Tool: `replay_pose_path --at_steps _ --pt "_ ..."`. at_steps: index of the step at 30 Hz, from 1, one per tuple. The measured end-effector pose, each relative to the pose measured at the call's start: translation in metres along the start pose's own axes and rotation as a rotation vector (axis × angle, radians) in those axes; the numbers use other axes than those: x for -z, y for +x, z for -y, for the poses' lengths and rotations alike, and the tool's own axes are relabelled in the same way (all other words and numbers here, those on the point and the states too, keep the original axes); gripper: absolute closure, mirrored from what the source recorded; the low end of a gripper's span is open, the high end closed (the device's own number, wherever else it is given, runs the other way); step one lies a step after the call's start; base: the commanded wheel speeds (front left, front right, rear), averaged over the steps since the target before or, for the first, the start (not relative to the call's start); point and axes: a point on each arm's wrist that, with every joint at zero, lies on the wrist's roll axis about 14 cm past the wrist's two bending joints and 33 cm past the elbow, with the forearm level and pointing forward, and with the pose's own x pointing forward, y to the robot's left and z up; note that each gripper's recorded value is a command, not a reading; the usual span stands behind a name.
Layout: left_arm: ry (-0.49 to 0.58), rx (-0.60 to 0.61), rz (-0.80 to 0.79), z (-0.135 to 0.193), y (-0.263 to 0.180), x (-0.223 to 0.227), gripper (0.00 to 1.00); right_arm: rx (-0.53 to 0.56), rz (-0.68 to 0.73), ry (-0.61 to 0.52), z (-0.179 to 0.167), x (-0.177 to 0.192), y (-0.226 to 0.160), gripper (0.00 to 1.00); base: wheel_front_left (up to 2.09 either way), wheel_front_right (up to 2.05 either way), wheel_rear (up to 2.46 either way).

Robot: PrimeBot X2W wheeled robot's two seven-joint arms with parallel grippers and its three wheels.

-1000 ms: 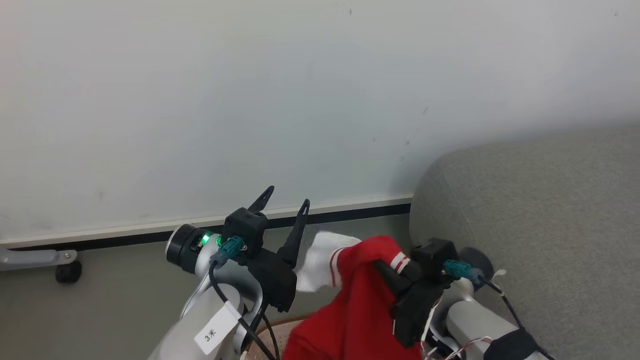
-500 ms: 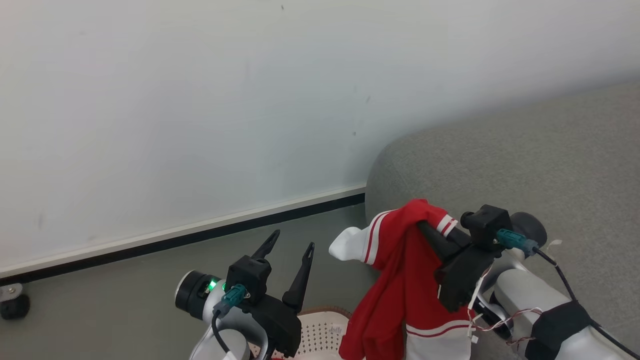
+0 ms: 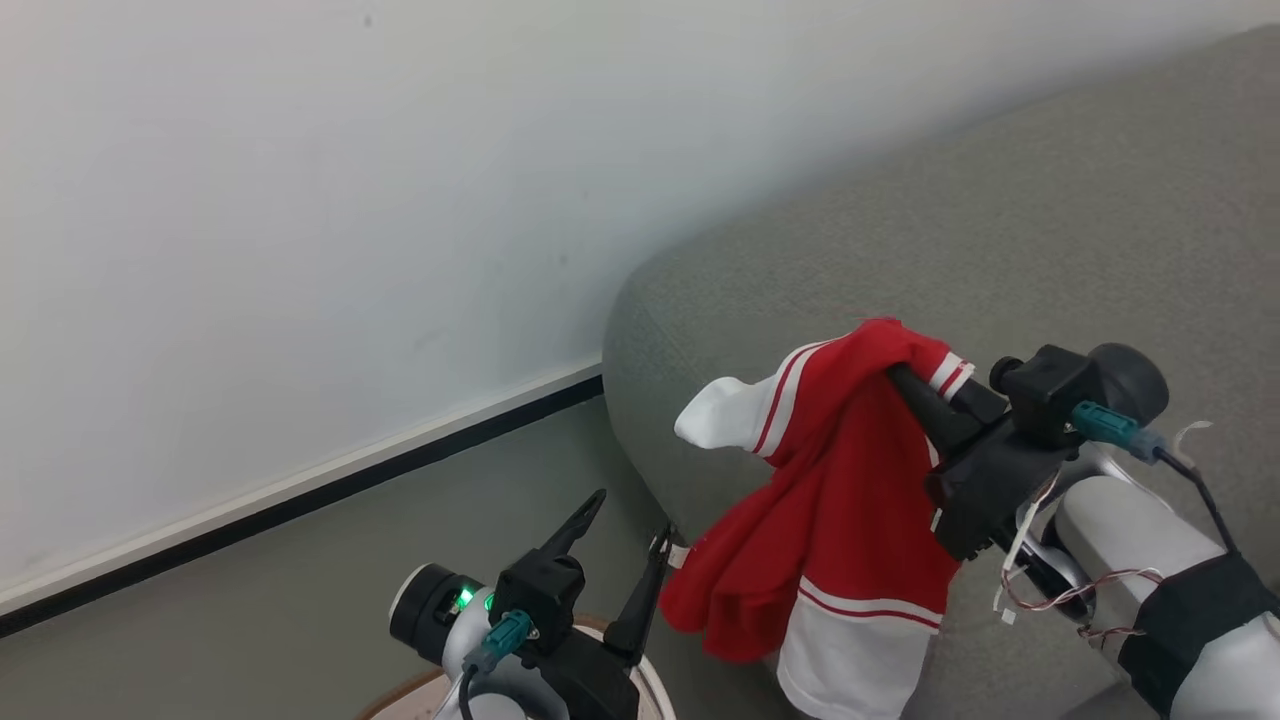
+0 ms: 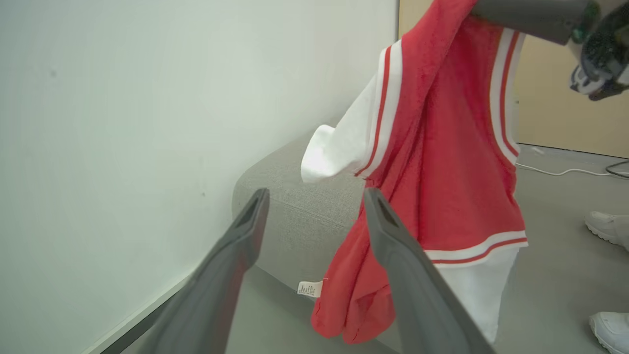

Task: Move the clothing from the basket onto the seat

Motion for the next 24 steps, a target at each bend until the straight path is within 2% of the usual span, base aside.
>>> replay_pose_path --at_steps 7,13,21,24 --pt "-0.018 0.096 -0.022 0.026 0.014 0.012 0.00 0.096 -0.013 -0.037 0.039 0.000 -0.024 1.00 0.00 0.00 0.00" --pt "-0.028 0.135 -0.033 0.033 0.024 0.021 0.00 0.126 -0.028 -0.046 0.052 0.002 -0.026 1.00 0.00 0.00 0.00" --pt "-0.073 0.109 -0.032 0.025 0.031 0.028 0.00 0.177 0.023 -0.096 0.086 -0.027 -0.004 1.00 0.00 0.00 0.00" --pt "-0.093 0.087 -0.025 0.017 0.033 0.029 0.00 0.180 0.057 -0.155 0.100 -0.051 0.016 1.00 0.00 0.00 0.00"
